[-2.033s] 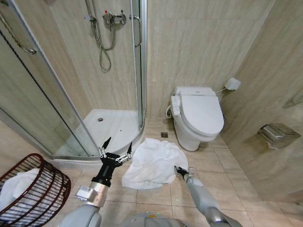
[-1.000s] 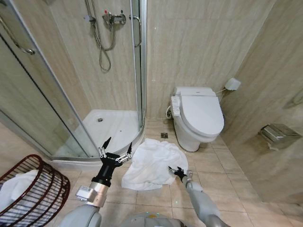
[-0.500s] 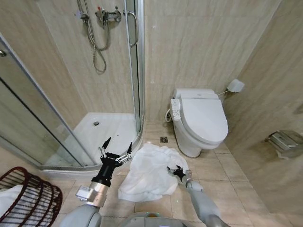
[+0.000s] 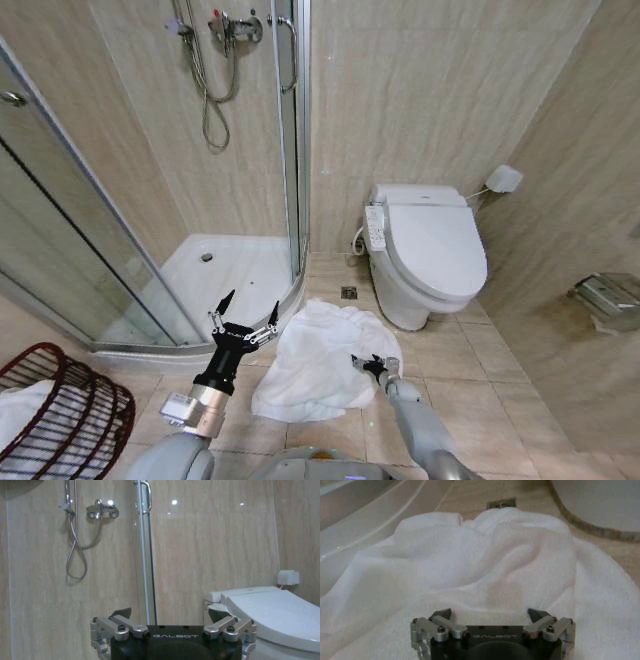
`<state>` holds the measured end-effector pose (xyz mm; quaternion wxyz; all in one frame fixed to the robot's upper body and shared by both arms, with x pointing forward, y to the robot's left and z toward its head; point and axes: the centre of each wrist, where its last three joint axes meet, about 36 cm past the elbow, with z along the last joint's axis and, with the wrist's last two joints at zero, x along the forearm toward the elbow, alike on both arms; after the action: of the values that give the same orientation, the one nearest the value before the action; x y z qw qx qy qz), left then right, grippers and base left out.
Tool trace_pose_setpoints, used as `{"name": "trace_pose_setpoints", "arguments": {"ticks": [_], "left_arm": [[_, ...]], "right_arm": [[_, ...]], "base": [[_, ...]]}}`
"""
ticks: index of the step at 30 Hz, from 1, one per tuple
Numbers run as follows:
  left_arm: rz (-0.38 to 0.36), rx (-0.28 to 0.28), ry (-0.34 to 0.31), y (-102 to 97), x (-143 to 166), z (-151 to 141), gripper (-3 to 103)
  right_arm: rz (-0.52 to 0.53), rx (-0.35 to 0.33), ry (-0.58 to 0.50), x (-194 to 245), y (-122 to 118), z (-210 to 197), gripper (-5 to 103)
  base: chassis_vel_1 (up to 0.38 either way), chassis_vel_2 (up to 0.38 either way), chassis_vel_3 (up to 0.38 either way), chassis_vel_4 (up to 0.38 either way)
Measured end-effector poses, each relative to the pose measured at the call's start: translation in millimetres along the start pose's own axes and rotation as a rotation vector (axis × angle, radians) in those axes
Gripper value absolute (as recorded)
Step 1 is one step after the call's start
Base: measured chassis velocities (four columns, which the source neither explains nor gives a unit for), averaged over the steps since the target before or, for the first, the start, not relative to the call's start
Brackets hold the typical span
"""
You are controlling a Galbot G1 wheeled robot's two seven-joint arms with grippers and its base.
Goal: Discard the used towel into the hamper.
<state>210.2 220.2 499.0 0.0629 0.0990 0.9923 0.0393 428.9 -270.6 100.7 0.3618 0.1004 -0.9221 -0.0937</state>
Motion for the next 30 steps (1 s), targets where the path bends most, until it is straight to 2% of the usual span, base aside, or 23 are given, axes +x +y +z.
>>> {"name": "trace_pose_setpoints", "arguments": {"ticks": [4,6,8,10,11,16,21,25,27,29,30], "left_arm": [[0.000,0.000,0.000,0.0,0.0,0.0,100],[0.000,0.000,0.000,0.0,0.0,0.0,100],[0.000,0.000,0.000,0.0,0.0,0.0,100],[0.000,0.000,0.000,0.0,0.0,0.0,100],[0.000,0.000,0.000,0.0,0.0,0.0,100],[0.000,0.000,0.000,0.0,0.0,0.0,100],[0.000,0.000,0.000,0.0,0.0,0.0,100],[0.000,0.000,0.000,0.0,0.0,0.0,100],[0.000,0.000,0.000,0.0,0.0,0.0,100],[0.000,0.000,0.000,0.0,0.0,0.0,100],[0.000,0.000,0.000,0.0,0.0,0.0,100]], "right_arm": [[0.001,0.000,0.002,0.0,-1.5,-0.5,95],[0.002,0.003,0.002,0.3,-2.5,-1.1,84],[0.003,0.007,0.003,0.6,-2.9,-0.9,84],[0.004,0.015,0.008,1.7,-3.6,1.4,73],[0.004,0.015,0.008,1.7,-3.6,1.4,73],[0.006,0.017,0.011,3.8,-4.7,5.8,46],[0.006,0.018,0.010,5.5,-5.6,8.8,35],[0.002,0.023,-0.011,7.7,-6.4,11.6,14],[0.003,0.023,-0.019,7.7,-7.1,10.1,14],[0.002,0.036,-0.039,8.8,-11.1,4.2,4],[0.002,0.036,-0.039,8.8,-11.1,4.2,4]], "base": [[0.000,0.000,0.000,0.000],[0.000,0.000,0.000,0.000],[0.000,0.000,0.000,0.000],[0.000,0.000,0.000,0.000],[0.000,0.000,0.000,0.000],[0.000,0.000,0.000,0.000],[0.000,0.000,0.000,0.000],[0.000,0.000,0.000,0.000],[0.000,0.000,0.000,0.000],[0.000,0.000,0.000,0.000],[0.000,0.000,0.000,0.000]]}}
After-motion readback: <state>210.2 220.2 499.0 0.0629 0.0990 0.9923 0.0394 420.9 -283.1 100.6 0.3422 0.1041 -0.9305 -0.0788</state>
